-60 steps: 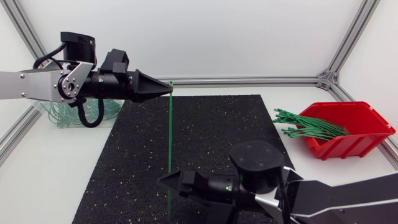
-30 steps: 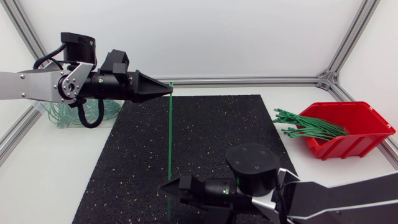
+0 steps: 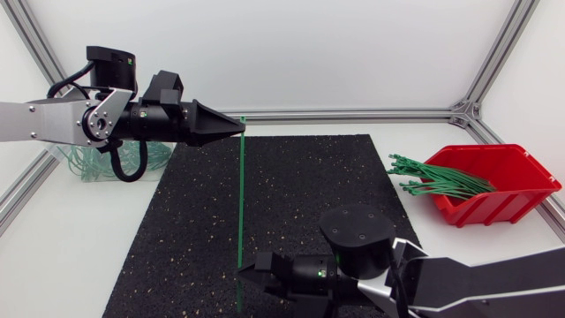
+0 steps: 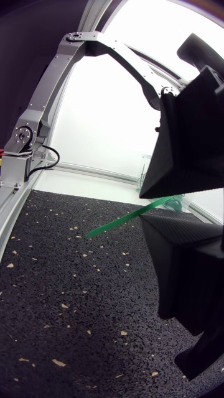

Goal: Take a green cable tie from the red box, thread the tail through the head to close it, then place it in the transparent bin on the left.

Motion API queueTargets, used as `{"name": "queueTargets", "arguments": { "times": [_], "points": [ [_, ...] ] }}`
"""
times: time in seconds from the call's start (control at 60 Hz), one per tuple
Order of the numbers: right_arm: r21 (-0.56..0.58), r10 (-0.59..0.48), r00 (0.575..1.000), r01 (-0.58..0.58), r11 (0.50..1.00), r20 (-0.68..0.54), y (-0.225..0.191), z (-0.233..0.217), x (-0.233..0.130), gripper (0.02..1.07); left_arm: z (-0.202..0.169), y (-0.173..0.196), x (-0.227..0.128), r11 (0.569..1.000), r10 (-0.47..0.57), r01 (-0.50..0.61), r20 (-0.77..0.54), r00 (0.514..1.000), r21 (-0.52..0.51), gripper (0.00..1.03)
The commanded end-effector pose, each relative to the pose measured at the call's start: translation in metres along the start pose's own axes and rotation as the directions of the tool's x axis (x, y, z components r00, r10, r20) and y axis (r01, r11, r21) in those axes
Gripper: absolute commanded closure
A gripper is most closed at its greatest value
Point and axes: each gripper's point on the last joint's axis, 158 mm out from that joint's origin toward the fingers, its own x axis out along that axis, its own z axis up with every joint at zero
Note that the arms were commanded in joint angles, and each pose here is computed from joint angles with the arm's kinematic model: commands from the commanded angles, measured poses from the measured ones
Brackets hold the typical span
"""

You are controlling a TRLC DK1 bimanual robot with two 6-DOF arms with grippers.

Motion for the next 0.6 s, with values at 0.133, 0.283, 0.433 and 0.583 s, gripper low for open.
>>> {"name": "queueTargets", "arguments": {
  "times": [0.133, 0.283, 0.433, 0.583],
  "points": [
    [0.005, 0.003, 1.000, -0.003, 1.000, 0.005, 0.002, 0.004, -0.005, 0.94, -0.007, 0.002, 0.000, 1.000, -0.011, 0.011, -0.011, 1.000, -0.004, 0.99],
    [0.008, 0.009, 1.000, -0.009, 1.000, 0.009, 0.004, 0.005, -0.006, 1.01, -0.008, 0.002, 0.001, 1.000, -0.011, 0.011, -0.013, 1.000, -0.006, 0.99],
    [0.031, 0.020, 0.999, -0.021, 0.999, 0.027, 0.009, 0.010, -0.008, 1.01, -0.009, 0.001, 0.002, 1.000, -0.012, 0.012, -0.015, 1.000, -0.003, 0.99],
    [0.145, -0.017, 0.999, 0.009, 0.989, 0.051, 0.000, 0.014, -0.014, 1.01, -0.013, -0.002, 0.002, 1.000, -0.013, 0.013, -0.015, 1.000, 0.008, 0.99]
  ]
}}
